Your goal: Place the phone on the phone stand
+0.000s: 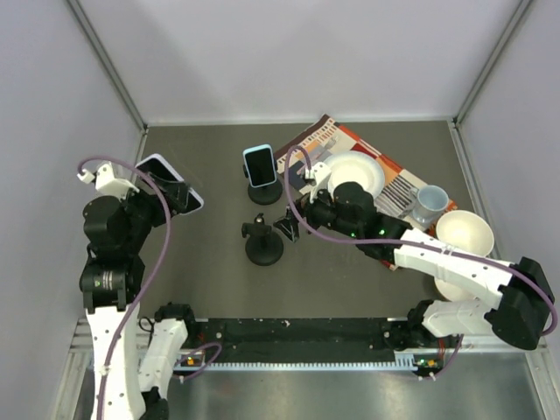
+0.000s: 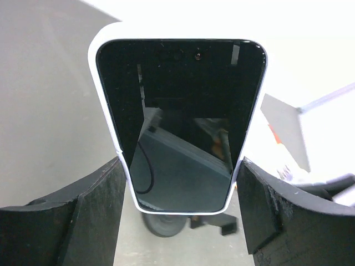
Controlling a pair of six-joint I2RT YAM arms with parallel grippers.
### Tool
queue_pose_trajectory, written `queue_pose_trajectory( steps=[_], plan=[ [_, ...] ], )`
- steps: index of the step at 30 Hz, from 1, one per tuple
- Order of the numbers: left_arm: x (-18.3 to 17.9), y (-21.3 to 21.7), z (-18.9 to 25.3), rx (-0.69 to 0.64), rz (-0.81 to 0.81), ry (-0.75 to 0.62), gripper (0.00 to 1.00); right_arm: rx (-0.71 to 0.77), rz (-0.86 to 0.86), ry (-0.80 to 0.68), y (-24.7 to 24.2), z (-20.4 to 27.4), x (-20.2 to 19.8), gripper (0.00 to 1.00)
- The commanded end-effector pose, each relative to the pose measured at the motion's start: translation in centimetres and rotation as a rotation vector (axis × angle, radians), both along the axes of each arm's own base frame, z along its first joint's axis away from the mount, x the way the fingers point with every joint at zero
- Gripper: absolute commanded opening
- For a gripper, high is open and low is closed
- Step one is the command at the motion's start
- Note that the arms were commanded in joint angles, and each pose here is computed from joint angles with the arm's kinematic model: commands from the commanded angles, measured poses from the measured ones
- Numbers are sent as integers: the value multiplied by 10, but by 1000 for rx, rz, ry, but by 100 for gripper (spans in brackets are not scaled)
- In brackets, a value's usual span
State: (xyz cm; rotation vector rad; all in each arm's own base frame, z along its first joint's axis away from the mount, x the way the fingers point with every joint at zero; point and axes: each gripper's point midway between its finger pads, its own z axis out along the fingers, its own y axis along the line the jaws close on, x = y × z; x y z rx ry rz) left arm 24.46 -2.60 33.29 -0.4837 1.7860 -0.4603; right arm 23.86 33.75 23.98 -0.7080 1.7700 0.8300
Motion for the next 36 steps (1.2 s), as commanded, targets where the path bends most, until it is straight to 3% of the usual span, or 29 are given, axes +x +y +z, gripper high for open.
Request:
queue_pose_trajectory(
  steps=[1,5,11,15,16,23,28,32,36],
  plan=[
    [-12,-53,56,-27,-291,-188,0,112,-9,24,5,55,0,99],
    [-29,-87,74,-18,-442,-288,0,145,-11,94,-9,74,-10,99],
    [-35,-140,54,35,-618,-271,0,290,-32,117,-39,126,-16,99],
    [-39,-176,48,105,-708,-270,0,225,42,186,-35,130,-31,99],
    [-38,-187,40,155,-709,-256,0,239,61,177,-34,148,-34,99],
    [-43,-215,20,335,-680,-219,0,166,168,248,-29,152,-57,99],
    [-49,-226,11,395,-668,-210,0,1,44,244,-34,115,-44,98],
    [-54,-236,6,429,-689,-207,0,-58,17,237,-32,97,-40,78],
    [-59,-245,1,462,-706,-204,0,-82,91,252,-15,90,-52,69]
  ],
)
